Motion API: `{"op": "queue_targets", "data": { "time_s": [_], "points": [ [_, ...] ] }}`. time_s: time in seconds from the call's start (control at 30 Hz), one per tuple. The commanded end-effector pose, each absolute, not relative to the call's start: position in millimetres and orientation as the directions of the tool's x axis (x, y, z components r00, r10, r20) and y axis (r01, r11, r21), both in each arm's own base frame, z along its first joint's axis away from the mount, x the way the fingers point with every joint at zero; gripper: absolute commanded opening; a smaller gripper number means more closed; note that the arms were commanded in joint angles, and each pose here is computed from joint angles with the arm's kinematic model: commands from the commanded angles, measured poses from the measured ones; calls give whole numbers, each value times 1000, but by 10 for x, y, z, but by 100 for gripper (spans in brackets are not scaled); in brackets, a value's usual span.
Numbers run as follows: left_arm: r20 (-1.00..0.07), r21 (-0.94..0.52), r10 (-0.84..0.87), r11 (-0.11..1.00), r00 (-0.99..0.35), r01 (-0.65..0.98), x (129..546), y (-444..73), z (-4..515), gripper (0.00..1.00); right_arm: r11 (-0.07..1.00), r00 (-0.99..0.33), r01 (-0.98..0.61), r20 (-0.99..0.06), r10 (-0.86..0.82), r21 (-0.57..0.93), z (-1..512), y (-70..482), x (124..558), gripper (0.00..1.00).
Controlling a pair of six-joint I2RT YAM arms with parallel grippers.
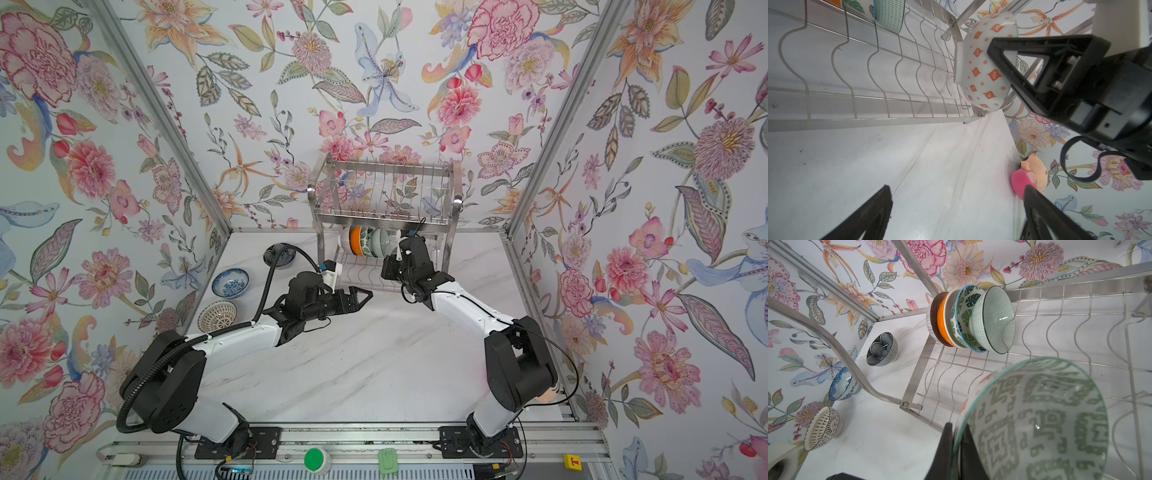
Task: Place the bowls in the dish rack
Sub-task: 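Lower the patterned bowl upright into the rack wires beside the green bowl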
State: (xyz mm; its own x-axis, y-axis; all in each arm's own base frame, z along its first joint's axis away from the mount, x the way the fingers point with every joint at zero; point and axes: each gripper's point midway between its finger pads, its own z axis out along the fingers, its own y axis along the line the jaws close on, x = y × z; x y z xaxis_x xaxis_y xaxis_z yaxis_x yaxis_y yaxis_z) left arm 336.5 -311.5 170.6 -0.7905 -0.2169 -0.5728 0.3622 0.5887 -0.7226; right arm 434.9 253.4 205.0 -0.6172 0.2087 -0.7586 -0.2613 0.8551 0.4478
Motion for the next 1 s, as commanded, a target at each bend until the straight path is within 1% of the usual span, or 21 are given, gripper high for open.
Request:
{"op": "queue_targets", "data": {
  "time_s": [0.0, 0.23, 0.53, 0.97],
  "points": [
    [-561, -712, -187, 606, -806, 355, 3413, -3214, 1624, 99, 828, -520, -278, -801, 297, 487, 2297, 2544, 4567, 0],
    [-591, -658, -136, 651, -795, 377, 3496, -3241, 1664, 100, 815, -493, -258, -796, 351, 519, 2228, 2517, 4787, 0],
    [-604, -641, -112, 656, -789, 397, 3596, -3317, 1709, 99, 811, -448, -260, -809, 380, 525, 2184, 2536, 5057, 0],
    [-631, -599, -80, 682, -771, 419, 3831, -3342, 1778, 99, 778, -410, -265, -797, 443, 569, 2130, 2513, 5376, 0]
  ]
}}
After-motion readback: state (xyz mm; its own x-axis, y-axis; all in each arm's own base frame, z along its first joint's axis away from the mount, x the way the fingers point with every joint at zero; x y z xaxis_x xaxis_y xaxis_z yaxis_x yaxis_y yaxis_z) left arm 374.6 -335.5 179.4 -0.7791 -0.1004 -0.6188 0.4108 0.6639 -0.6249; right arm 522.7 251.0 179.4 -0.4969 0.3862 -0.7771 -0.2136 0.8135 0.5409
